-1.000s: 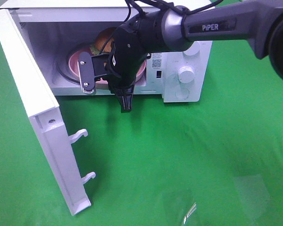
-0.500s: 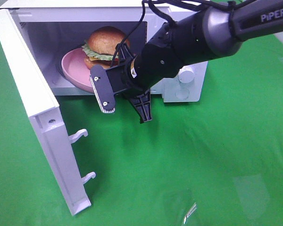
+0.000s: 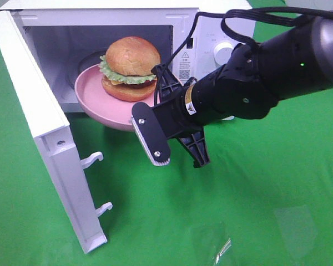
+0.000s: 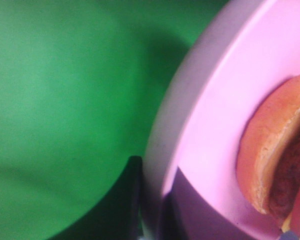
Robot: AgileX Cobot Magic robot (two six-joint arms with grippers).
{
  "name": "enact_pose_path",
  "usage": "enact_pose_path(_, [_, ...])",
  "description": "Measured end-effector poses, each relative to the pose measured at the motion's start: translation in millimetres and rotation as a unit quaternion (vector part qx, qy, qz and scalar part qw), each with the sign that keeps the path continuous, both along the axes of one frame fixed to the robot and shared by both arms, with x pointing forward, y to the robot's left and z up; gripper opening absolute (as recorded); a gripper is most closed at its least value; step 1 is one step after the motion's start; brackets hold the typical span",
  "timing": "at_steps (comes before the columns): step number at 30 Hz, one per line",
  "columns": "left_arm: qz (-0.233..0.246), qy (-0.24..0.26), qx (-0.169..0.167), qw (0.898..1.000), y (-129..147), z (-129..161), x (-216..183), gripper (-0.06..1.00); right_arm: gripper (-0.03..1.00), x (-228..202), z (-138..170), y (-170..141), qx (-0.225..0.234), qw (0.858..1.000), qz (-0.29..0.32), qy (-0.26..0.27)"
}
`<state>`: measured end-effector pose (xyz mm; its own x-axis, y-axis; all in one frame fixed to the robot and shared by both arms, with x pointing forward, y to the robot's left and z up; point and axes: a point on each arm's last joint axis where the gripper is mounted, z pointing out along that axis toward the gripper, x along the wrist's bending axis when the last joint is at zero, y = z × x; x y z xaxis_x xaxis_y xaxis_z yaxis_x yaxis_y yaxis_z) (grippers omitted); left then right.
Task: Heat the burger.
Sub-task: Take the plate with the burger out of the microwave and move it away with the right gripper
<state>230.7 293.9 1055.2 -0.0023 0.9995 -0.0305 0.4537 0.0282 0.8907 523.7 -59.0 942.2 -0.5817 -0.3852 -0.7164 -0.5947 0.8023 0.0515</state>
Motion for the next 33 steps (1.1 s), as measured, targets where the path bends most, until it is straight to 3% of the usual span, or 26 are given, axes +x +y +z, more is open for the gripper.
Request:
enact_pose_path(19, [0.000, 0.000, 0.000, 1.000, 0.0, 0.0, 0.0, 0.98, 0.07, -65.4, 14.9, -59.6, -0.011, 1.000, -0.012, 0.015])
enact_pose_path(33, [0.000, 0.000, 0.000, 1.000, 0.0, 0.0, 0.0, 0.98, 0.07, -117.6, 31.0, -111.4, -0.006, 0.996, -0.084, 0.038])
